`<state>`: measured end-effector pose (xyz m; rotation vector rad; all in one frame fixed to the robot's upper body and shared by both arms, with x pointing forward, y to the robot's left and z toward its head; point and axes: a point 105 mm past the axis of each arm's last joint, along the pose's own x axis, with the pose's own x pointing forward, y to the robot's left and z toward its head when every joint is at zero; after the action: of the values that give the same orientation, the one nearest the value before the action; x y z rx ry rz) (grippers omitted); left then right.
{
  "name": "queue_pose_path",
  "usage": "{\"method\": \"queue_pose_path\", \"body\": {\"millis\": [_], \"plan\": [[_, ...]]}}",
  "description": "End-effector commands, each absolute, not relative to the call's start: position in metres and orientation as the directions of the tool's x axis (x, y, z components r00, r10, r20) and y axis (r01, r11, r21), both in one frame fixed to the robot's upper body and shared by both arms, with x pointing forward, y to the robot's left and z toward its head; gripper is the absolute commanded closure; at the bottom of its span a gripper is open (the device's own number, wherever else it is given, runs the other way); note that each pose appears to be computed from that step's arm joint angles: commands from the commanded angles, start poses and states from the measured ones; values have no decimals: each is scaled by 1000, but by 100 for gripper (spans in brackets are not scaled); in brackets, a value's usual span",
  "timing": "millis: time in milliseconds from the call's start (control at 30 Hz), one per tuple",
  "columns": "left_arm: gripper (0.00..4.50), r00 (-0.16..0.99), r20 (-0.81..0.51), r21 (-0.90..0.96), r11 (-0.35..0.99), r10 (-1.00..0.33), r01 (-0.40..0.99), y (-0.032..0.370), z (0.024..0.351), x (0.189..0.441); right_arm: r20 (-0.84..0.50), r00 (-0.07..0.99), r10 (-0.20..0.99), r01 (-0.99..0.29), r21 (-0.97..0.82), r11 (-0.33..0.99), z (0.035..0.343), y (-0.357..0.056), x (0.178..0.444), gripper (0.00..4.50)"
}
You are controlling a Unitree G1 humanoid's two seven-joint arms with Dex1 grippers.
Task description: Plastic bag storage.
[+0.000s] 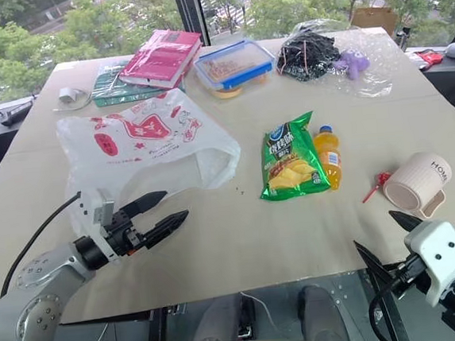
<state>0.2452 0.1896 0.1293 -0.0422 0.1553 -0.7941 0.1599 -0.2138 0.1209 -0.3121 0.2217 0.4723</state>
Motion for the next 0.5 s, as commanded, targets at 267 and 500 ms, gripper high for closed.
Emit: {"method": "queue_pose_path", "body": {"millis": [267, 500], "plan": [[4, 756, -21, 105, 750, -654, 653, 181, 166, 251, -172, 830, 530, -557, -224, 799, 147, -180, 180, 0], [4, 909, -103, 587, 713, -404, 383, 202, 177, 286, -109, 728, 677, -684, -188, 705, 162, -148, 182, 0]]}}
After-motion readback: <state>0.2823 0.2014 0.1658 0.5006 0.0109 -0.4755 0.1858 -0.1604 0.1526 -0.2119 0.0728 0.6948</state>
